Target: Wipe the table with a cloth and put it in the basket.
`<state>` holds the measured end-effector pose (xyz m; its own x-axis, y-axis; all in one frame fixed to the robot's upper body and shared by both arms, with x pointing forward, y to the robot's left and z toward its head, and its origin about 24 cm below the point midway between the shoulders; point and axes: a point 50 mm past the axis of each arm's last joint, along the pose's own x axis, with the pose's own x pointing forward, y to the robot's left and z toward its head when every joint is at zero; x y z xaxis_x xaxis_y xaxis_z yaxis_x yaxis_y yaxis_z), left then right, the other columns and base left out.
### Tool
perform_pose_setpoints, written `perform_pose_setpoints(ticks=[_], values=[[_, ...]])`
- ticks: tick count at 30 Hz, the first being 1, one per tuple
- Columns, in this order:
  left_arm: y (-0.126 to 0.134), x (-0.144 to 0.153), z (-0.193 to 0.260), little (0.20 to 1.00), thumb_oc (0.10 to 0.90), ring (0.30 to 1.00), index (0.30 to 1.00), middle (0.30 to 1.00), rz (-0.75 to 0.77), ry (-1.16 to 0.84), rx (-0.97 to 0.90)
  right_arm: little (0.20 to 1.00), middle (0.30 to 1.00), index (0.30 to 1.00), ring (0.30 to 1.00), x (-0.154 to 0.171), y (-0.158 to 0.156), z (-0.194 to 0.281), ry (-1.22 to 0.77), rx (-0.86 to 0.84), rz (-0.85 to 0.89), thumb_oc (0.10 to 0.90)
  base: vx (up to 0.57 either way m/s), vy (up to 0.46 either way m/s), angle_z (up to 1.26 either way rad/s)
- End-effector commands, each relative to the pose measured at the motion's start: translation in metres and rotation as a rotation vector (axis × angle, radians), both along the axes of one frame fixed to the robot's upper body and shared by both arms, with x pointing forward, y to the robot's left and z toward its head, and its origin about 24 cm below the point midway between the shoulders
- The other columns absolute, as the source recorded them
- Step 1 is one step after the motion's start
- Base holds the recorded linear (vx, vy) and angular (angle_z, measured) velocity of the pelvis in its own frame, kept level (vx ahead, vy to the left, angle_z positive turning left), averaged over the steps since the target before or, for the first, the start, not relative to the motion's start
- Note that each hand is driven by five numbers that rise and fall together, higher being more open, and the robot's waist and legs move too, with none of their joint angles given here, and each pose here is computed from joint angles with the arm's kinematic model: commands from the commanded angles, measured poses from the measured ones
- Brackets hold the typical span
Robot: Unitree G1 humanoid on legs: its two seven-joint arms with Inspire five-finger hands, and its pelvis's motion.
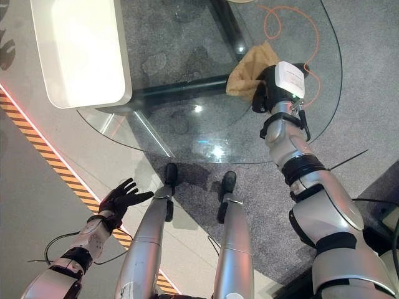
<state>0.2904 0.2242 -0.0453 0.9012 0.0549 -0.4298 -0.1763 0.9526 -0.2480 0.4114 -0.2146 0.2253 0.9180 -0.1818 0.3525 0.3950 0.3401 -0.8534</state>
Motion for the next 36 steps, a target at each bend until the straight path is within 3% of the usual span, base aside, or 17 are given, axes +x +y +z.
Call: perform_pose_setpoints(ticks=[1,36], values=[[0.0,-0.015,-0.011,0.9,0.8,0.9,0.9,0.9,0.013,0.017,0.016,0.2,0.3,0.3,0.3,-0.007,0.068,0.076,-0.265,-0.089,0.259,0.1,0.0,0.0,0.0],[-0.009,-0.02,-0.016,0.9,0.8,0.9,0.9,0.9,-0.021,0.024,0.013,0.2,0.3,0.3,0.3,-0.027,0.123,0.11,-0.397,-0.223,0.423,0.1,0.0,0.0,0.0]])
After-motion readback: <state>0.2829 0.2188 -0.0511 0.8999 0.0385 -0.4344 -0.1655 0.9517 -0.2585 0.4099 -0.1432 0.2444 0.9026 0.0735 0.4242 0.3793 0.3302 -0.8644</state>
